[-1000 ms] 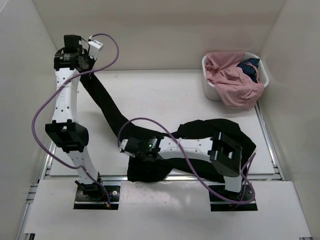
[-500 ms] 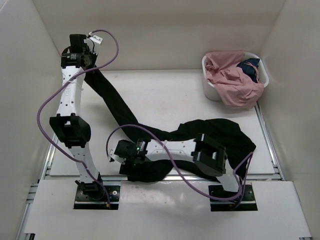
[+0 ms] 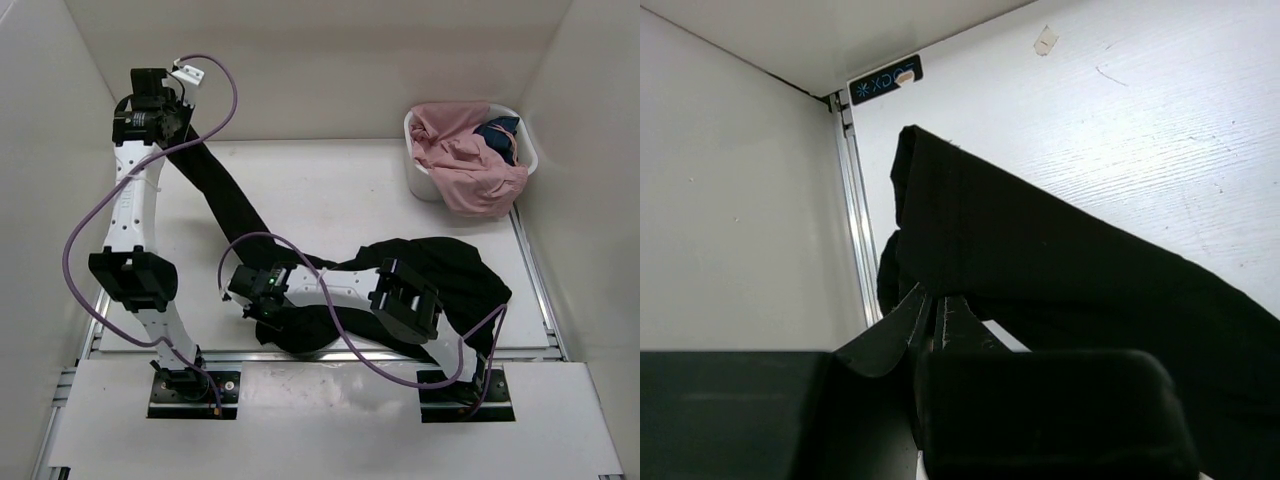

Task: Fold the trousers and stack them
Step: Flatten the trousers out, then fold the trousers

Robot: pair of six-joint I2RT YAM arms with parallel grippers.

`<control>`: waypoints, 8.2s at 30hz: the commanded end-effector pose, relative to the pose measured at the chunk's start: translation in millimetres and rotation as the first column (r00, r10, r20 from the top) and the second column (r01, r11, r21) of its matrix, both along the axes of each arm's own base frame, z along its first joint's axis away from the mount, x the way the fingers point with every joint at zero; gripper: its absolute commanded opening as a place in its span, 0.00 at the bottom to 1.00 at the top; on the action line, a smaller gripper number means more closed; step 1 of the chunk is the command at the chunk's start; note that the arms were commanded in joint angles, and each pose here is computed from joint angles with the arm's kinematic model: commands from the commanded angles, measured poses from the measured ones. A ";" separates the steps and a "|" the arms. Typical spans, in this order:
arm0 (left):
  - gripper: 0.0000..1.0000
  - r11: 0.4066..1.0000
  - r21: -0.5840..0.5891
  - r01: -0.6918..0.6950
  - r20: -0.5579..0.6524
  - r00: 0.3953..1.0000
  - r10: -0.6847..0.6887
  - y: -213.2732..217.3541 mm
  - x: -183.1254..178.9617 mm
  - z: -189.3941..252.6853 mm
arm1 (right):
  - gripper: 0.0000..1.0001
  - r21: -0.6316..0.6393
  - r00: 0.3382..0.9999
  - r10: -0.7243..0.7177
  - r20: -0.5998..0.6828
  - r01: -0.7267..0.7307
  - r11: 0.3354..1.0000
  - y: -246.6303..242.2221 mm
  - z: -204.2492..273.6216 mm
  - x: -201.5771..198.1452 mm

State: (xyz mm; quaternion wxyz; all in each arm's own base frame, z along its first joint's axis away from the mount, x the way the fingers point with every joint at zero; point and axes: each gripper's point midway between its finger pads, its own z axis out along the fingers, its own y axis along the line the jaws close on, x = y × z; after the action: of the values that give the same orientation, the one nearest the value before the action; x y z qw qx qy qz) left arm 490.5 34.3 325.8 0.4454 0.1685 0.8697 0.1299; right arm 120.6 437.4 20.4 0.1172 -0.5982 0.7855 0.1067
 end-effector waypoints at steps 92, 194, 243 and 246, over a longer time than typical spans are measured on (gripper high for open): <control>0.54 0.934 0.351 -0.064 -0.903 0.240 0.356 184.8 -434.4 -278.8 | 0.61 0.029 0.603 -0.784 0.150 0.790 0.613 -239.0 14.5 -45.3; 0.87 0.945 -0.092 0.315 -0.507 0.801 -0.317 -160.8 32.6 -282.2 | 0.99 0.083 -0.802 -0.597 0.022 0.596 -0.798 -517.2 31.1 81.8; 0.77 0.982 -0.080 0.171 -0.671 0.719 -0.180 -37.2 -8.5 -305.2 | 0.75 -0.022 -0.565 -0.818 -0.109 0.824 -0.567 -509.9 91.9 169.7; 0.54 0.982 -0.074 0.173 -0.716 0.676 -0.172 -38.2 -23.6 -323.4 | 0.79 -0.056 -0.599 -0.789 -0.136 0.800 -0.598 -505.9 78.2 177.0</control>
State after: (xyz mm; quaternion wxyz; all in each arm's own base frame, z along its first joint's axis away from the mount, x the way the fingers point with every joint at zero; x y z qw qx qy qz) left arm 478.0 -11.4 14.3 0.1005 0.2776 0.9554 0.0025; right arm 292.7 -70.0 104.9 0.1491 0.4235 0.8935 0.0072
